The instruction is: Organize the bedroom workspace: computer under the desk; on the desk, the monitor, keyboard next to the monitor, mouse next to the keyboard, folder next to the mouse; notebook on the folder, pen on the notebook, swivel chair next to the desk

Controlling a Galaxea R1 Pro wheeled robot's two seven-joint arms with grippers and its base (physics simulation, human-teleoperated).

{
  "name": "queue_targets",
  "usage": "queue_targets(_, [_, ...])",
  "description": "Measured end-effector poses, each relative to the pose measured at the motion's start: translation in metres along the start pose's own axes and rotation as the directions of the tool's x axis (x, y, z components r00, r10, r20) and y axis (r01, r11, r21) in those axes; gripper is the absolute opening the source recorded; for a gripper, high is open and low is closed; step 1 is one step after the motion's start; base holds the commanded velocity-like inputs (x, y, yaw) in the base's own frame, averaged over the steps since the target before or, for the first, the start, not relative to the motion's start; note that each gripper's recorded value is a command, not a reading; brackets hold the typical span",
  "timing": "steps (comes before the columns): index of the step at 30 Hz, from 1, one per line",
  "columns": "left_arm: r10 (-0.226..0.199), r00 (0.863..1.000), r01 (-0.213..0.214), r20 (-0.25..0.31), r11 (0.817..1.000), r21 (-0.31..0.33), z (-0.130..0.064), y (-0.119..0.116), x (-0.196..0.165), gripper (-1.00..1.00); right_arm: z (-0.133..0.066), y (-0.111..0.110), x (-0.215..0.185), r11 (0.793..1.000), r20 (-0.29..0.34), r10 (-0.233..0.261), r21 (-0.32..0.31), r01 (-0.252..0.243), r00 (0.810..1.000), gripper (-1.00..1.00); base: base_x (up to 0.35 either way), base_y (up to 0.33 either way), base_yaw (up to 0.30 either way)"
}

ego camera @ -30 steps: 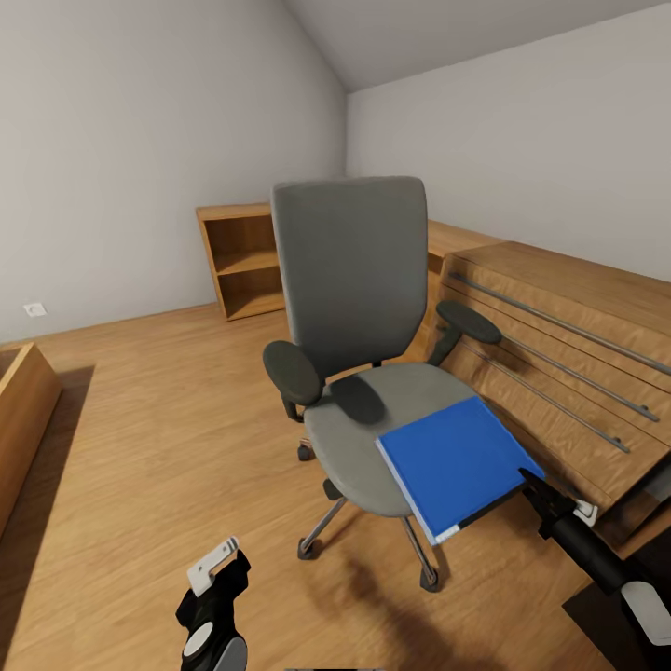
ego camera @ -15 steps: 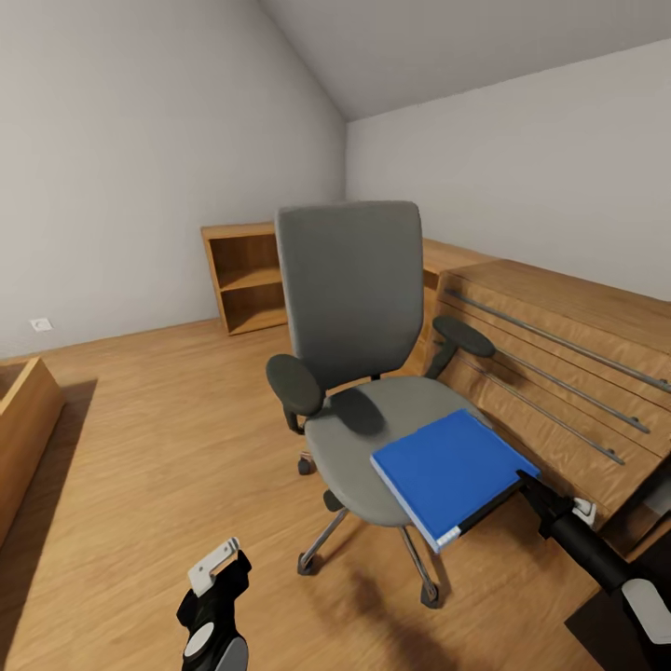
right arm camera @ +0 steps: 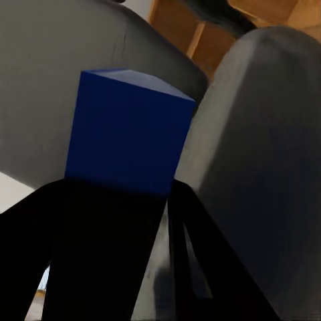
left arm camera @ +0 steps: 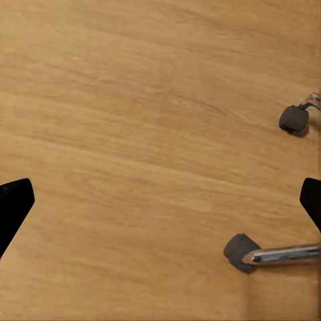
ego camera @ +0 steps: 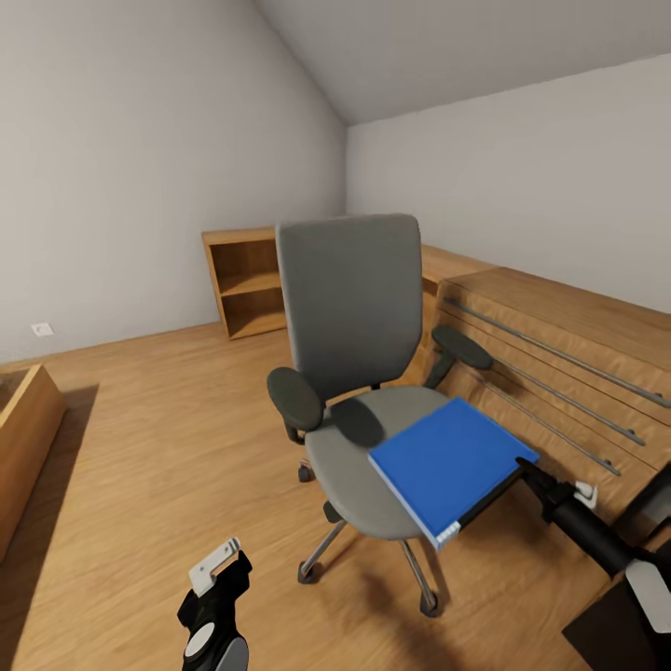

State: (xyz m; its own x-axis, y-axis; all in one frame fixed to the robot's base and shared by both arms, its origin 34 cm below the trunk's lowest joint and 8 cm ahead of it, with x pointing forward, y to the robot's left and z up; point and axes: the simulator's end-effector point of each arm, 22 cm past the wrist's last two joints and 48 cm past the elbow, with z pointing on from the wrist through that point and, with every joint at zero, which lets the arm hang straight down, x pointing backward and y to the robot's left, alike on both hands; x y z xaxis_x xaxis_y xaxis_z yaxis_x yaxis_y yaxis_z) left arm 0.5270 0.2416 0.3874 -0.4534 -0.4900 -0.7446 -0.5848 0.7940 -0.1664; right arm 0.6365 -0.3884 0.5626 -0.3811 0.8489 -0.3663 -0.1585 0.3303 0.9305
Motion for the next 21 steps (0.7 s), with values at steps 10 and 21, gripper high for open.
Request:
queue_targets(10, [0.018, 1.0, -0.018, -0.015, 1.0, -0.014, -0.009, -0.001, -0.01, 1.0, 0.029, 0.075, -0.006, 0.99, -0.039, -0.136, -0.054, 0.134, 0.99, -1.0, 0.0, 0.0, 0.0])
queue_targets(21, [0.038, 0.999, -0.037, -0.017, 0.999, 0.009, -0.026, -0.018, -0.025, 1.0, 0.044, 0.169, -0.019, 0.963, -0.072, -0.265, 0.024, 0.267, 0.962, -1.0, 0.0, 0.0, 0.0])
